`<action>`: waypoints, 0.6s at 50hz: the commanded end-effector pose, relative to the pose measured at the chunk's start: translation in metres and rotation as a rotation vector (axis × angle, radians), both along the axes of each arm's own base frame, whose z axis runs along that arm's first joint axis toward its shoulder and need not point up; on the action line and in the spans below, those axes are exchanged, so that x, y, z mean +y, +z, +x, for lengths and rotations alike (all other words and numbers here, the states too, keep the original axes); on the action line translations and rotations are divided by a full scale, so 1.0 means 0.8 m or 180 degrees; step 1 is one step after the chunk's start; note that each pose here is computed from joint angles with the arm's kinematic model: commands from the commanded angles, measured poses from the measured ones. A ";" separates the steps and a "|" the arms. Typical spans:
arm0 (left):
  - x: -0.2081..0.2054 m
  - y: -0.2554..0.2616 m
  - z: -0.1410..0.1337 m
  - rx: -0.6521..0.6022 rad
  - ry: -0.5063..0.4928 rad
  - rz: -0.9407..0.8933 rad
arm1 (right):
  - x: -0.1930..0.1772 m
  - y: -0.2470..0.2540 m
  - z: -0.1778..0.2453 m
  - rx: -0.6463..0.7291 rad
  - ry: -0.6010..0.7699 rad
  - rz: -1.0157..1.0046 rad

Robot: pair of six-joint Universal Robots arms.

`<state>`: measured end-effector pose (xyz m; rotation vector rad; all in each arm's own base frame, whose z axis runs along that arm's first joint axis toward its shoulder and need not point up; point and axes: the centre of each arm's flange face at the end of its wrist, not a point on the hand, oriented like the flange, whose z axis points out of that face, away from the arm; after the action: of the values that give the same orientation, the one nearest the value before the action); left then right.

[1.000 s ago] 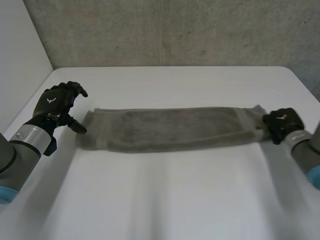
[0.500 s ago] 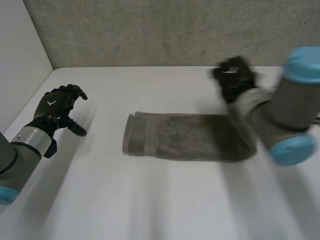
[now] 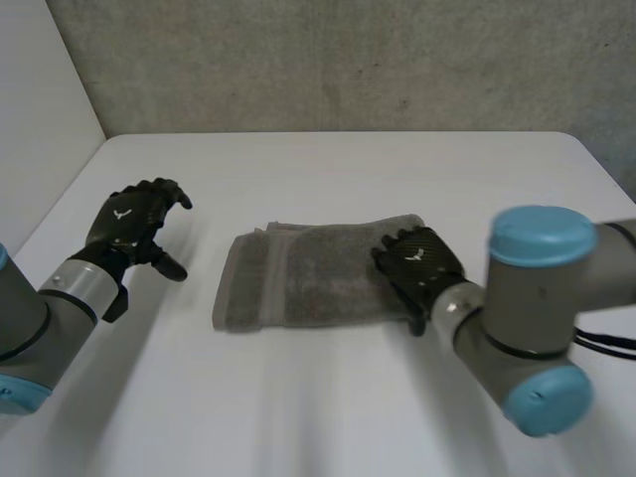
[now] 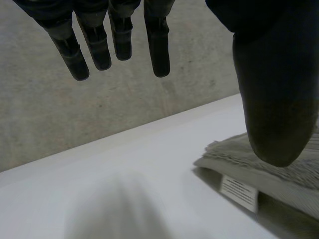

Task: Fold the towel.

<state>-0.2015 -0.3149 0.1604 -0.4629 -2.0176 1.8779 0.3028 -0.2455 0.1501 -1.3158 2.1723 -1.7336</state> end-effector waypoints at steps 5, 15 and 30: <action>0.028 -0.005 -0.035 -0.0030 -0.0325 0.0029 | -0.016 -0.023 -0.061 -0.0326 -0.0295 0.0022; 0.041 -0.012 -0.045 -0.0058 -0.0435 0.0086 | -0.023 -0.038 -0.061 -0.0439 -0.0275 0.0053; 0.041 -0.016 -0.044 -0.0087 -0.0428 0.0099 | -0.020 -0.038 -0.054 -0.0768 -0.0341 0.0256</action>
<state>-0.2372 -0.2817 0.1477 -0.6050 -1.9769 1.7660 0.2572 -0.2630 0.1188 -0.9713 2.1891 -1.7331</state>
